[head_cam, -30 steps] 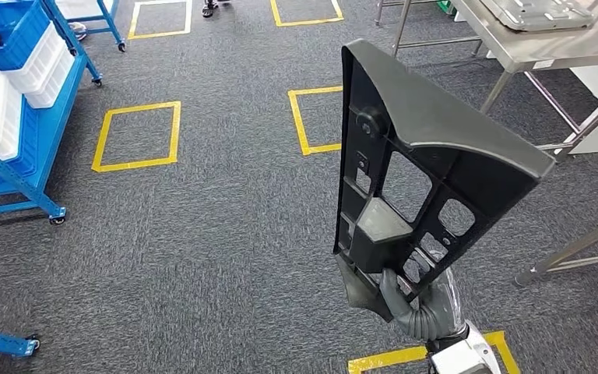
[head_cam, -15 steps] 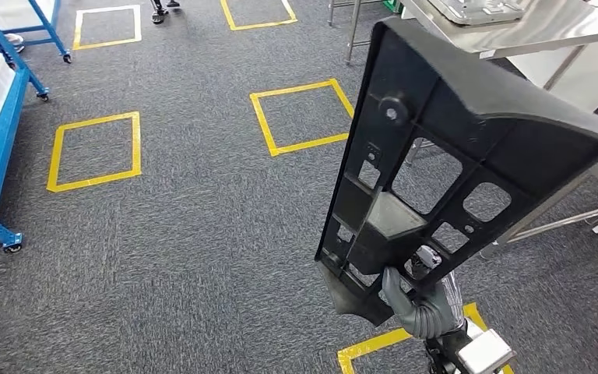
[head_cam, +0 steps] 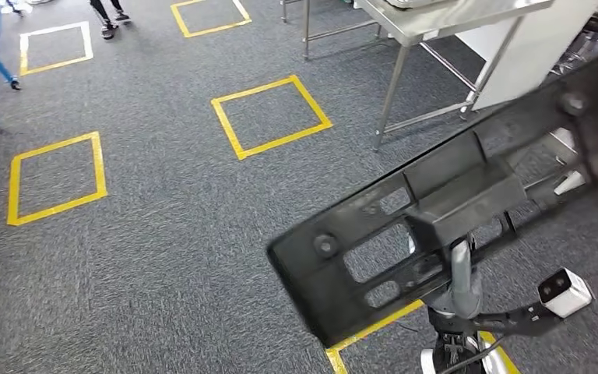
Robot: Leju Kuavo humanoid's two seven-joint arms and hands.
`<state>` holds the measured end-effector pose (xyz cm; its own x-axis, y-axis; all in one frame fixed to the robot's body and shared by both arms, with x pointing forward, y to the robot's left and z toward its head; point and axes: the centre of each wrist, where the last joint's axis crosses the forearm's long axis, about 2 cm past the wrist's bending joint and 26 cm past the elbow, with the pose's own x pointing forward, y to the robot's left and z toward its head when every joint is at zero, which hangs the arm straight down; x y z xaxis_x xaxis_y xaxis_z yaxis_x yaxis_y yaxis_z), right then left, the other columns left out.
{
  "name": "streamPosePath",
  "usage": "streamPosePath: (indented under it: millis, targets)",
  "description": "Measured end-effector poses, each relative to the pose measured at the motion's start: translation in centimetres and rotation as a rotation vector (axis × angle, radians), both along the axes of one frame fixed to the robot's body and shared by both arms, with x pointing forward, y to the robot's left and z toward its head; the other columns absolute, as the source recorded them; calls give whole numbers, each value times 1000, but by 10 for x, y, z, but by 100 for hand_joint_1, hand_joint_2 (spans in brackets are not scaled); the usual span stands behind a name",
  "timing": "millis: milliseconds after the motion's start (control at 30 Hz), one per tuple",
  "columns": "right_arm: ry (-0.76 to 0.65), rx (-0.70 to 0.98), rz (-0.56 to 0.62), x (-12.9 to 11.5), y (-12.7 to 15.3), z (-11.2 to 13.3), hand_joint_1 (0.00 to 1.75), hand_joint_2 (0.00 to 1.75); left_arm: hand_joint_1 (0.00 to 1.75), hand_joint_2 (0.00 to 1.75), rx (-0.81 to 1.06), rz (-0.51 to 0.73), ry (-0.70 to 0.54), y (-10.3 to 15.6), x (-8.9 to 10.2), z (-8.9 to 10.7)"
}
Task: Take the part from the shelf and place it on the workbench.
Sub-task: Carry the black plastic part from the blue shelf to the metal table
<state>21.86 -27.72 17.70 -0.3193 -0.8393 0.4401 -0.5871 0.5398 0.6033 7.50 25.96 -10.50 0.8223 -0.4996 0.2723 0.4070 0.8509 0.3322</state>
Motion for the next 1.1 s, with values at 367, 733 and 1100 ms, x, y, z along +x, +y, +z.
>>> streamPosePath:
  millis: [367, 733, 1100]
  targets:
    - [56, -197, -256, 0, -14, -16, 175, 175, 0, 175, -2, -3, 10, -2, -3, 0]
    - [-122, -1247, -910, 6, -4, -9, 175, 175, 0, 175, -10, -8, 1, -3, -5, -1]
    - [-97, -1092, -937, 4, -2, -4, 175, 175, 0, 175, -12, -13, -9, -2, -2, 0]
